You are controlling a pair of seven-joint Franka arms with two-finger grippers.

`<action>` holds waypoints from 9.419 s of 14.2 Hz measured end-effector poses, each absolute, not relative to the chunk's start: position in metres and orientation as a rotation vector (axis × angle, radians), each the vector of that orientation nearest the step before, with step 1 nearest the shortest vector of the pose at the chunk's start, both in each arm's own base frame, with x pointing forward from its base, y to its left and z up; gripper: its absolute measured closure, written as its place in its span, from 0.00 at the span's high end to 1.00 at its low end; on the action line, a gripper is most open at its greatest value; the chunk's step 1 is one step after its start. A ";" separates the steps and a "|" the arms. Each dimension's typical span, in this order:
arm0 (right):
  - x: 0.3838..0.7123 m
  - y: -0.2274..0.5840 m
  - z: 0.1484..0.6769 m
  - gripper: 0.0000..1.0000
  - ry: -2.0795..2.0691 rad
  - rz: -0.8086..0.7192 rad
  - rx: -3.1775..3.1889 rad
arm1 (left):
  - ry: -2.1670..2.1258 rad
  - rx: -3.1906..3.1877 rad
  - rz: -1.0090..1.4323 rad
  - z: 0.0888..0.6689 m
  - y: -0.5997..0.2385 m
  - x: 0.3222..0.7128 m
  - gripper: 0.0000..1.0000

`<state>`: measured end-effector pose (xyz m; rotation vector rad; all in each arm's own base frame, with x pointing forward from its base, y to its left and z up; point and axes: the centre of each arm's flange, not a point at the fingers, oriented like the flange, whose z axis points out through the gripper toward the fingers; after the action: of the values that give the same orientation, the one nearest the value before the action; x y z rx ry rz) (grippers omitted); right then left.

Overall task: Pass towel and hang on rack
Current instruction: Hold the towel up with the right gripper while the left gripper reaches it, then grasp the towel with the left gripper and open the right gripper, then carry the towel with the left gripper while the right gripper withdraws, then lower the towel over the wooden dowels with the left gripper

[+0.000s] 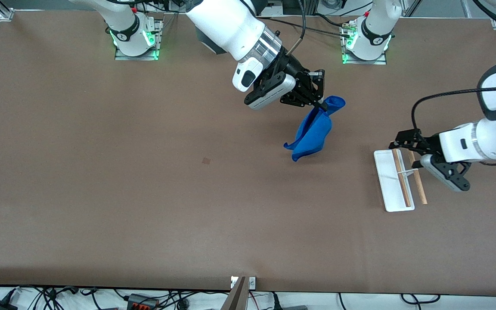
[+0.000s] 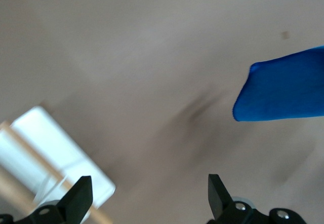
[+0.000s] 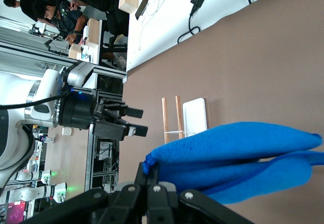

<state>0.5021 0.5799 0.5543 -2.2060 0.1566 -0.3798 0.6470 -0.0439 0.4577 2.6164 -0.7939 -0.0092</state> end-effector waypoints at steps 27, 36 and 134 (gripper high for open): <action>0.492 0.591 0.549 0.02 0.144 -0.404 -2.171 | -1.468 1.665 0.637 0.294 -0.135 0.601 0.96; 0.489 0.596 0.544 0.02 0.136 -0.407 -2.171 | -1.485 1.565 0.710 0.280 -0.068 0.577 0.98; 0.575 -0.020 0.574 1.00 0.033 -0.031 -3.182 | -0.215 2.927 -0.100 0.391 0.080 0.613 0.03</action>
<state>0.5752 -0.0200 0.5736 -3.1817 0.0326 -0.0307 0.6134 0.0799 0.3913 2.9267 -0.2151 -0.0999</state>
